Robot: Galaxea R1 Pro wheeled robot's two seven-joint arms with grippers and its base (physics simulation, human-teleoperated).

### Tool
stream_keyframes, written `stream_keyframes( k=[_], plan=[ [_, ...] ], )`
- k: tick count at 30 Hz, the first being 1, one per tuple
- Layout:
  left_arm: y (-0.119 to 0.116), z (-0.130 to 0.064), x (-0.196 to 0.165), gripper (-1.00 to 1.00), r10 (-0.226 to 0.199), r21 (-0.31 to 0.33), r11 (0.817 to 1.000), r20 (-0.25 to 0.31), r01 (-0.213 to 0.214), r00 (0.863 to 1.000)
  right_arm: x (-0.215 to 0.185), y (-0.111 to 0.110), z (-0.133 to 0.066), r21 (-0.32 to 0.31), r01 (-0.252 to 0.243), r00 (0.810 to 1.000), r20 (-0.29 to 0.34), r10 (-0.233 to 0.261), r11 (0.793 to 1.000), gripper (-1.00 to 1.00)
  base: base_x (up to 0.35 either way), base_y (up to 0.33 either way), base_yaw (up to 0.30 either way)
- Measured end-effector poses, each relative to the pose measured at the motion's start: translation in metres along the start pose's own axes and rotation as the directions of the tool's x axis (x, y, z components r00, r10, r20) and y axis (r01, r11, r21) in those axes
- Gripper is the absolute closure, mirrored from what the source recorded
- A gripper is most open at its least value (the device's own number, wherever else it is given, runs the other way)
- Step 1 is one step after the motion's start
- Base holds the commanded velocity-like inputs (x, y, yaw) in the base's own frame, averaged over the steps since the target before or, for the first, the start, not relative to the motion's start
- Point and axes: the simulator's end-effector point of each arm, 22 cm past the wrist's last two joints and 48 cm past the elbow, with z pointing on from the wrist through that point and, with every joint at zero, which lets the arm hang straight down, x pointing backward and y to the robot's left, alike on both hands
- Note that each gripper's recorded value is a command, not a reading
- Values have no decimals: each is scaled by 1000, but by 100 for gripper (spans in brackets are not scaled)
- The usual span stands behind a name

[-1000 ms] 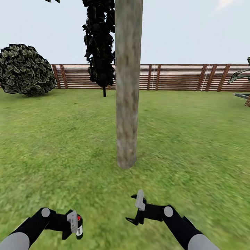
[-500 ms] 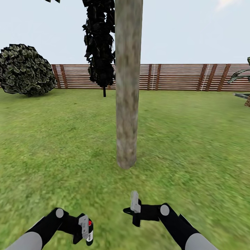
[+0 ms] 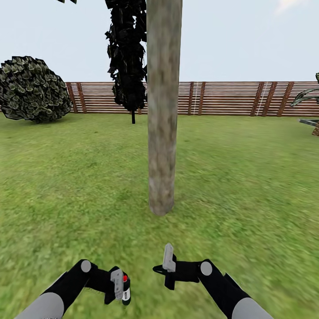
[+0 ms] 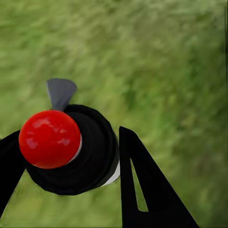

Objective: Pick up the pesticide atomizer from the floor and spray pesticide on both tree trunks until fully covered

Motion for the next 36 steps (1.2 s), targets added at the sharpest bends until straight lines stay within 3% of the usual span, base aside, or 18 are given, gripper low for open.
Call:
stream_keyframes(
  k=[6,16,36],
  plan=[
    [-5,1,-24,100,42,38,998,29,-43,999,0,0,0,0,0,1000,0,0,1000,100,0,0,0],
    [-10,12,-47,100,64,47,997,62,-67,996,-2,0,1,-1,2,1000,4,-2,1000,100,0,0,0],
    [-10,16,-61,100,65,39,997,89,-68,994,-8,2,5,-2,2,1000,15,-2,1000,100,0,0,0]
  ],
)
